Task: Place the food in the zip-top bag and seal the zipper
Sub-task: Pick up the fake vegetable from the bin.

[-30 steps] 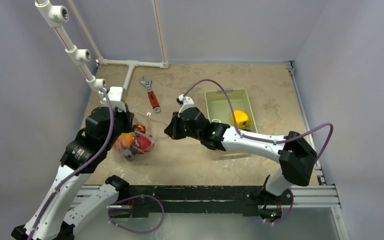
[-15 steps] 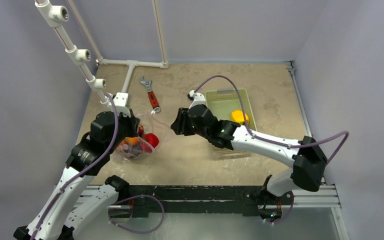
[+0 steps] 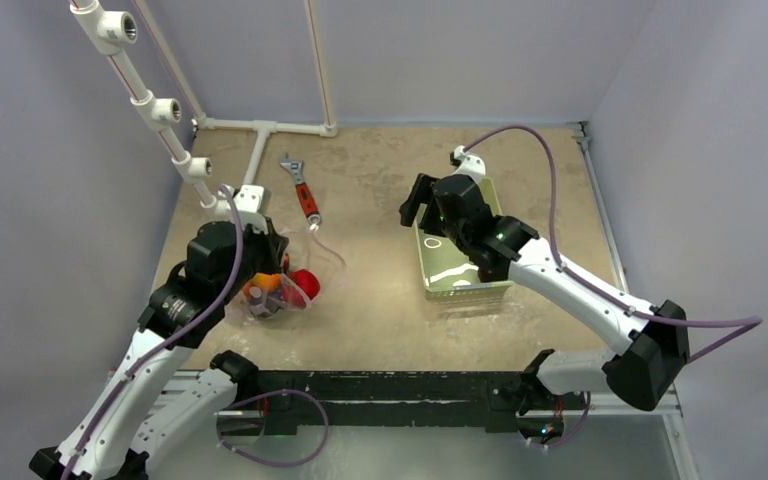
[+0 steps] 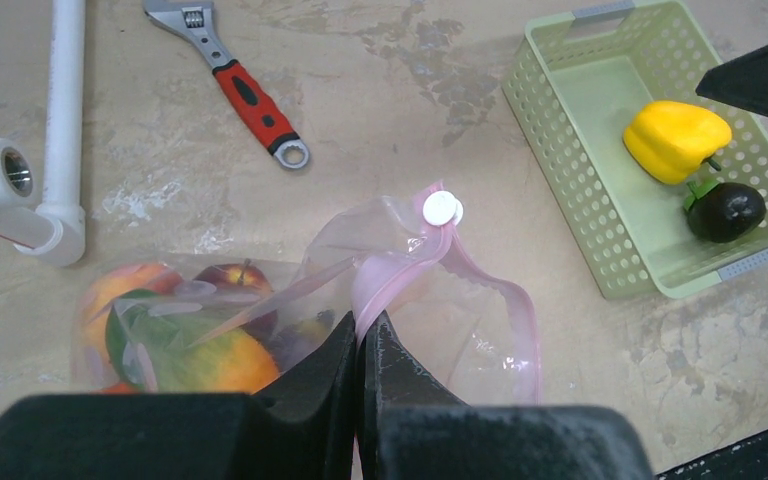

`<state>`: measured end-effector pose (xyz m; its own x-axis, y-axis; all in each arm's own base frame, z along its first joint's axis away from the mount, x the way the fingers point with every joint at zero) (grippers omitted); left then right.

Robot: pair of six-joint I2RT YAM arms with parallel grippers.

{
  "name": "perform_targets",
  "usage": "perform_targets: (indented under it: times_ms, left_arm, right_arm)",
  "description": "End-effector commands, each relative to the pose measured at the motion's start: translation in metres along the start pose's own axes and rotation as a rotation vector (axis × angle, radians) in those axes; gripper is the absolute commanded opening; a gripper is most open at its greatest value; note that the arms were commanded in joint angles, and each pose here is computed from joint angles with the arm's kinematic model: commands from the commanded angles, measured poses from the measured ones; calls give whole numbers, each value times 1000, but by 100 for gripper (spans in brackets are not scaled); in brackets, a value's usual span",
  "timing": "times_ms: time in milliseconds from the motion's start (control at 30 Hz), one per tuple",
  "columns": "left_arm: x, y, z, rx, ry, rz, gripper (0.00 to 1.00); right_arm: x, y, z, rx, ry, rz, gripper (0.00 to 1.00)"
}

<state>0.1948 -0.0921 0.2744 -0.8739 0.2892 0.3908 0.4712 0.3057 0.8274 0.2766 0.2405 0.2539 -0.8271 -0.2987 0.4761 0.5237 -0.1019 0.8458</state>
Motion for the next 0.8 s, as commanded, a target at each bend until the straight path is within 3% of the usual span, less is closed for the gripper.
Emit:
perform_targets:
  times_ms: [0,167,767]
  left_arm:
    - [-4,9,-13,32,-67,-35,0]
    - [-8,12,-22,51,-102,-28,0]
    - [-6,-10,-12,54,-112,-9,0]
  right_arm:
    - [-3,9,-35,39,-141,-6,85]
    - [-20,8,-69,50,-272,9,99]
    - [-68,-16,-149,64,-499,114,99]
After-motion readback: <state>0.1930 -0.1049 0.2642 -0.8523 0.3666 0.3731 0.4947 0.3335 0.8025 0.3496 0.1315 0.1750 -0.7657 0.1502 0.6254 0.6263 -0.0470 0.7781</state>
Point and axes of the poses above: each gripper's point midway between its finger pads, its own x axis back along the fingers, its own z axis along the line the jaws close on, y = z × x, the point moved 4 cm from there along x, back along the fingers, and after that the axes turned 15 degrees about x, right-handed, at the moved point
